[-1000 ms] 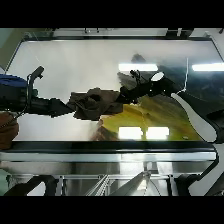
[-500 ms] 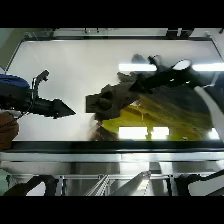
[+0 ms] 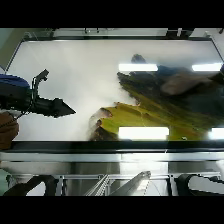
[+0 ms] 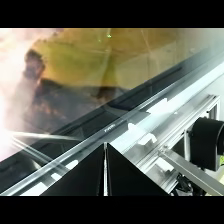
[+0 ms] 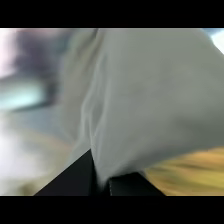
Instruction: Fold the shirts.
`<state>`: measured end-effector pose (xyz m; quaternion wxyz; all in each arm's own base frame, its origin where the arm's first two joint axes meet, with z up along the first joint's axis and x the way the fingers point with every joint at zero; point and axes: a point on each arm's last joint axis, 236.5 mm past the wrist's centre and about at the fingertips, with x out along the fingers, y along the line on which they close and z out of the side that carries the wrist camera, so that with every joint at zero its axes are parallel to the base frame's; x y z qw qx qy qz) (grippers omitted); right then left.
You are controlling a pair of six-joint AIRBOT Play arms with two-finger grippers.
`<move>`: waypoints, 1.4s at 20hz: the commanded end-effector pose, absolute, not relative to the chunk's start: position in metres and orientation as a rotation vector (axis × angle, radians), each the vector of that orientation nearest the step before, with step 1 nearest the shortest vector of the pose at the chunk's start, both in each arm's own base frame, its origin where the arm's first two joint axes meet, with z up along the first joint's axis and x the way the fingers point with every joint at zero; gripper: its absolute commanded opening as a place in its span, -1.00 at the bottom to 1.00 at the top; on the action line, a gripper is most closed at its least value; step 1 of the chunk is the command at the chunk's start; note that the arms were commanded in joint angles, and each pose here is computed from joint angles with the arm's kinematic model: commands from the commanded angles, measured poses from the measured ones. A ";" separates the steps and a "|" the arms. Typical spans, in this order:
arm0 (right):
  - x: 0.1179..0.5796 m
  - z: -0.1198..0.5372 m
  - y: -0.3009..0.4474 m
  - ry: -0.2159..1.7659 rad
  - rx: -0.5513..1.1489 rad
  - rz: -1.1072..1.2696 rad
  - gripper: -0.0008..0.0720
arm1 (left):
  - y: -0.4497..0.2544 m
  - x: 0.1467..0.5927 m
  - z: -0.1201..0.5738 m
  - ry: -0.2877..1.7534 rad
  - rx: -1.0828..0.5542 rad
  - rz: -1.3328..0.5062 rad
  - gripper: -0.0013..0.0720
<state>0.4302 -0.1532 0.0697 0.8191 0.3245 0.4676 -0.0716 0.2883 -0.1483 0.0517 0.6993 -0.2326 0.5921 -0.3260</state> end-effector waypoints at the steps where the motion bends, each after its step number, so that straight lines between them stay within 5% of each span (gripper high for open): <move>1: 0.359 0.035 -0.255 1.081 0.600 -0.531 -0.91 | -0.149 0.289 0.052 1.327 -0.533 -0.715 -0.89; 5: 0.280 -0.022 -0.298 1.225 0.583 -0.789 -0.91 | -0.164 0.281 0.052 1.345 -0.499 -0.757 -0.89; 11: 0.180 -0.111 -0.266 1.405 0.836 -0.929 -0.91 | -0.188 0.265 0.051 1.375 -0.443 -0.827 -0.89; 19: 0.138 -0.071 -0.282 1.274 0.902 -1.089 -0.87 | -0.192 0.262 0.051 1.385 -0.442 -0.832 -0.89; 20: 0.135 -0.065 -0.281 1.263 0.909 -1.100 -0.59 | -0.192 0.262 0.051 1.385 -0.442 -0.832 -0.89; 22: 0.132 -0.048 -0.276 1.247 0.902 -1.106 1.00 | -0.192 0.262 0.051 1.385 -0.442 -0.832 -0.89; 26: 0.140 -0.007 -0.255 1.147 0.936 -1.072 0.95 | -0.191 0.266 0.051 1.371 -0.442 -0.821 -0.88; 28: 0.187 0.019 -0.228 1.014 0.989 -0.846 0.95 | -0.190 0.275 0.050 1.343 -0.447 -0.799 -0.89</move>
